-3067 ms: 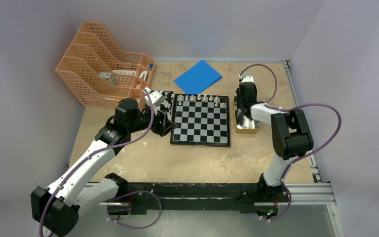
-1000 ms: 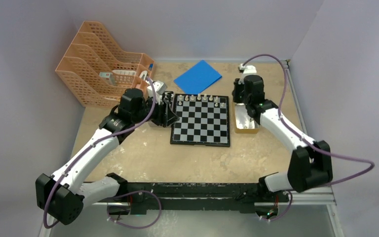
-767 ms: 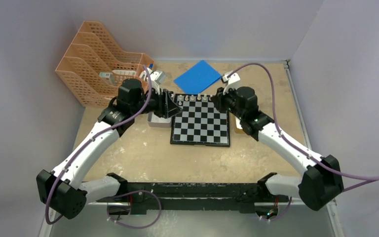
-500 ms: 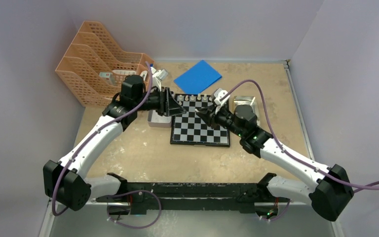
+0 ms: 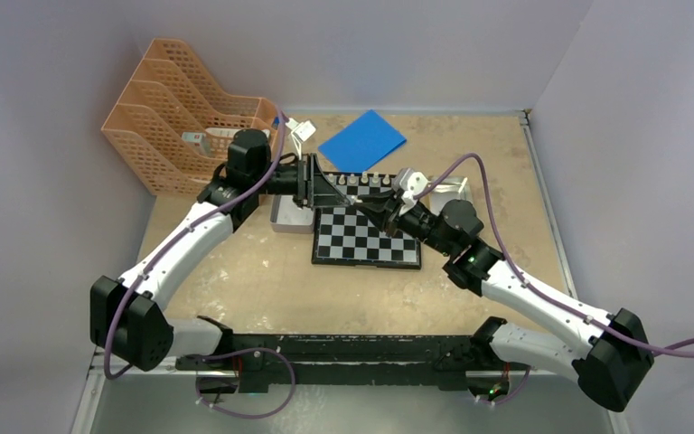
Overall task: Set up the chess pieces on the board
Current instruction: Place the chess piece on the chessboard.
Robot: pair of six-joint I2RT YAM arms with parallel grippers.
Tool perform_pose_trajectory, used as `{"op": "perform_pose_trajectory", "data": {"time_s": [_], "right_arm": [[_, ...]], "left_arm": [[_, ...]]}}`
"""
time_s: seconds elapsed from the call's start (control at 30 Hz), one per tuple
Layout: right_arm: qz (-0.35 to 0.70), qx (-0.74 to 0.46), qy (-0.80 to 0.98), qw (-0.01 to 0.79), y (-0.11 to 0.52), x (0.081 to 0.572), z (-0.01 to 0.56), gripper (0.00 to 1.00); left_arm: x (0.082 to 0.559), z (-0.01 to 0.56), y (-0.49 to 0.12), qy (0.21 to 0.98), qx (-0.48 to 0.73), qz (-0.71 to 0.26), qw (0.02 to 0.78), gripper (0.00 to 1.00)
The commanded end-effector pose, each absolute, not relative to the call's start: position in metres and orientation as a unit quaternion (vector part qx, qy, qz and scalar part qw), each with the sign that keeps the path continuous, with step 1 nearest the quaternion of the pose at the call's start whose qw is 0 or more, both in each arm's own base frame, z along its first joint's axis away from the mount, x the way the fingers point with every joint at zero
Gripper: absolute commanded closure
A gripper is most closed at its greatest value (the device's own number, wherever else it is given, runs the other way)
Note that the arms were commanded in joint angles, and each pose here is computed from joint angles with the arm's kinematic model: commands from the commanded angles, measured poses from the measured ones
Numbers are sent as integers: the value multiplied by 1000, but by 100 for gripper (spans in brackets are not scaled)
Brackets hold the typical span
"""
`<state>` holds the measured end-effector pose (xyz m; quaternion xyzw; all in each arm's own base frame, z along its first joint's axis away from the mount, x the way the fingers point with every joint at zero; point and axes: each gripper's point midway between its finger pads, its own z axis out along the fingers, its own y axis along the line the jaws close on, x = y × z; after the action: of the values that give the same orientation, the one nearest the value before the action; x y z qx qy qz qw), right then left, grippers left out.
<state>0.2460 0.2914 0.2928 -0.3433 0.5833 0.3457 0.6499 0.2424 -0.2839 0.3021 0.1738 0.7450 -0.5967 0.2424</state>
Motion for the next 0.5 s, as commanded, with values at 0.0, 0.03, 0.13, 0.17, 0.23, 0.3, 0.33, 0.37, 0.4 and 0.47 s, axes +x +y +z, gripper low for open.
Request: {"op": "perform_pose_trajectory", "data": {"time_s": [0.0,0.03,0.13,0.17,0.23,0.3,0.33,0.37,0.4,0.47], "right_arm": [[357,-355,540,675,295,237,315,84],[357,-356,541,674,295,237,314,84],[357,-357,539,674,295,237,314,84],[359,-358,538,674,296,236,314,84],[361,-360,537,672,297,235,314,84],[363,-363,537,669,299,234,313,84],[363,-363,537,669,299,234,313,84],[364,-364,536,669,299,234,314,84],[364,-365,536,669,299,234,314,84],[364,-365,534,670,299,233,314,84]], "left_arm": [[241,323,-288,713,198,-625,249,65],[242,323,-289,712,198,-626,249,65],[244,322,-290,711,198,-629,245,64],[245,321,-291,711,198,-629,243,64],[247,319,-292,713,196,-628,242,65],[250,319,-292,714,196,-626,245,67],[251,319,-293,714,196,-625,248,68],[252,318,-293,715,196,-623,250,69],[254,318,-293,716,195,-621,252,69],[255,318,-293,717,194,-619,254,69]]}}
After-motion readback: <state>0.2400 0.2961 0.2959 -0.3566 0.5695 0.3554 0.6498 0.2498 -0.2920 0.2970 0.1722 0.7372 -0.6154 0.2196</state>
